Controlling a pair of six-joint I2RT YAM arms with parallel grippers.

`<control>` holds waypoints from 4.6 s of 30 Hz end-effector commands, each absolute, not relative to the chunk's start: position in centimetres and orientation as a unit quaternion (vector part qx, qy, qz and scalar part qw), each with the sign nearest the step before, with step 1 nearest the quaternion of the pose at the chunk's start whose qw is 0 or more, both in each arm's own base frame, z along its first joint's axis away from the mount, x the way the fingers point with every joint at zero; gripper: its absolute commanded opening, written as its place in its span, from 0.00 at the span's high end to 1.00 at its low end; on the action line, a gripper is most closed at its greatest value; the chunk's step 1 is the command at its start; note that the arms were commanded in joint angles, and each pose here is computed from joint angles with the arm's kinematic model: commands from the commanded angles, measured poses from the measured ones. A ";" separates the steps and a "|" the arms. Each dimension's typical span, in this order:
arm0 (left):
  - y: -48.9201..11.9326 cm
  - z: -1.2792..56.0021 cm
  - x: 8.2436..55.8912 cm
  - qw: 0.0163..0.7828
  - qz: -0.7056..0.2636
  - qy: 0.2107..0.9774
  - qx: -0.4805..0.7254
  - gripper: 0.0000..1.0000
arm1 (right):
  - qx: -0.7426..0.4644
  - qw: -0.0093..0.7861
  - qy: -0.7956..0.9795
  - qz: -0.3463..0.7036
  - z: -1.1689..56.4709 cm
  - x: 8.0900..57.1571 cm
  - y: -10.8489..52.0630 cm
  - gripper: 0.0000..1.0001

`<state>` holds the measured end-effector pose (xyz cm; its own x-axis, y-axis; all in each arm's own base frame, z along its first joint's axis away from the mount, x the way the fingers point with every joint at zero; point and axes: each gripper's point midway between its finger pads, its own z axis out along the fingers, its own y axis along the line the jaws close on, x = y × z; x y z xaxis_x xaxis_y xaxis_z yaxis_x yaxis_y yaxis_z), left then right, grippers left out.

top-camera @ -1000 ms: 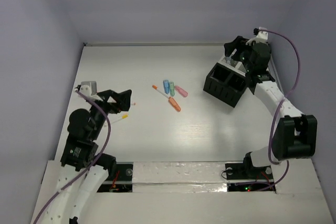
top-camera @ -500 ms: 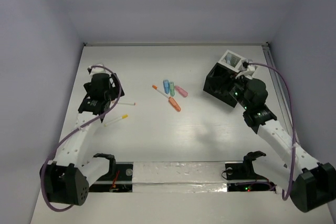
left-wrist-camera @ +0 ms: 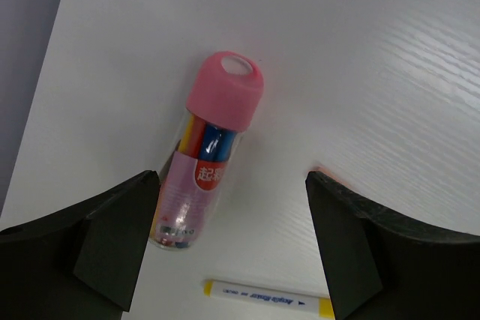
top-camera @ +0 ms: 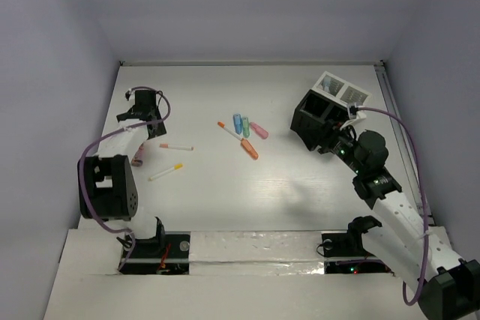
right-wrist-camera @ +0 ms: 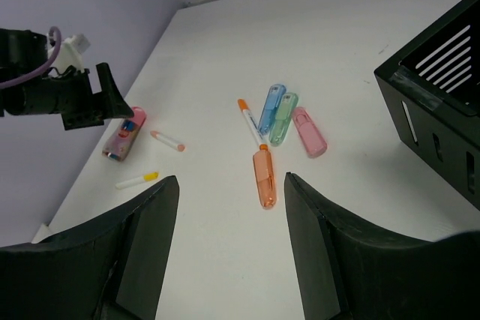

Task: Sort the stationery into containers
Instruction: Pick up the stationery from the center of the board, then place the stationery in the storage box.

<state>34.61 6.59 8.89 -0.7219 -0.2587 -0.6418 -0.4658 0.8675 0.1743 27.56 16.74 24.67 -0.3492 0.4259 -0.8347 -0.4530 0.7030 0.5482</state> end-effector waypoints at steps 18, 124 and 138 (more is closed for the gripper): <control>10.6 7.2 37.7 0.225 0.234 0.929 -0.177 0.24 | -0.029 0.566 0.721 0.399 24.9 27.0 17.3 0.35; -48.6 30.6 41.7 0.549 -0.292 0.767 0.161 1.00 | 0.108 0.758 0.621 0.170 43.3 24.6 4.8 0.02; -49.5 29.0 41.6 0.536 -0.282 0.775 0.180 0.95 | 0.107 0.755 0.623 0.173 42.9 25.1 5.1 0.00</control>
<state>41.48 -48.72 25.43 -0.4235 0.0300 -0.9054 0.5595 0.7947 -0.2354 25.20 4.88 41.50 0.1190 0.3743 -0.9196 -0.0975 0.9261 0.3644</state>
